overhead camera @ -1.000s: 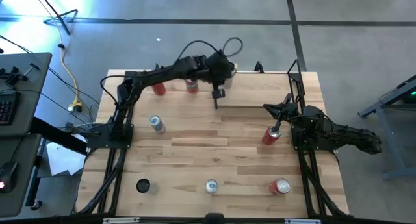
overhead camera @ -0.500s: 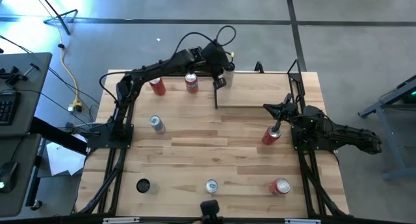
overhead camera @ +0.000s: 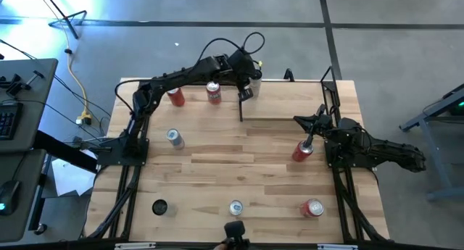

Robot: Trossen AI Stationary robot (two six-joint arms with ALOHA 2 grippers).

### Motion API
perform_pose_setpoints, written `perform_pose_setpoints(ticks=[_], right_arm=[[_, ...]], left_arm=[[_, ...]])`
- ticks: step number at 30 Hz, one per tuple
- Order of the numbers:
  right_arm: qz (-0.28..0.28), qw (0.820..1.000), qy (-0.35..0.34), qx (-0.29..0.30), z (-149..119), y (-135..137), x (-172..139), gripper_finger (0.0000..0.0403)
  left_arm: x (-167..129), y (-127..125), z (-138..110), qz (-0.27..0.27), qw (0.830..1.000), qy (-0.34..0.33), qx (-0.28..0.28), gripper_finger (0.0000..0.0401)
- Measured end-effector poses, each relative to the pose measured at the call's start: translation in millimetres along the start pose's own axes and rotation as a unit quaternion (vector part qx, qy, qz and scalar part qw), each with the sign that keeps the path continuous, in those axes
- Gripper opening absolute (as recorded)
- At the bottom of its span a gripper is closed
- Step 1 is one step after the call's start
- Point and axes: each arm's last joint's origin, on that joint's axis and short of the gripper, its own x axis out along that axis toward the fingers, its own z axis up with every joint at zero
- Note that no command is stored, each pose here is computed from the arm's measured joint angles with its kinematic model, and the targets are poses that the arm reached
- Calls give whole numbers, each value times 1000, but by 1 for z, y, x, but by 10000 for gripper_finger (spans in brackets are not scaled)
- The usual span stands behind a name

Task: Place canned beverage on shelf
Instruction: Put the top white soda can on the shelf, then put the top blue soda can on the shelf

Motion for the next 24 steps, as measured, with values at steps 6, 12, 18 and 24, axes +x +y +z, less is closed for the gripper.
perform_pose_setpoints(ticks=[6,12,18,24], right_arm=[[0,1000,0,0,0,0,0,0],[0,1000,0,0,0,0,0,0],[0,1000,0,0,0,0,0,0],[0,1000,0,0,0,0,0,0]], left_arm=[[15,-2,-1,-2,1000,-2,-9,0],[14,-2,4,-4,999,-31,-19,0],[14,-7,9,-32,998,-55,-25,0],[6,-20,12,-43,997,-57,-6,0]])
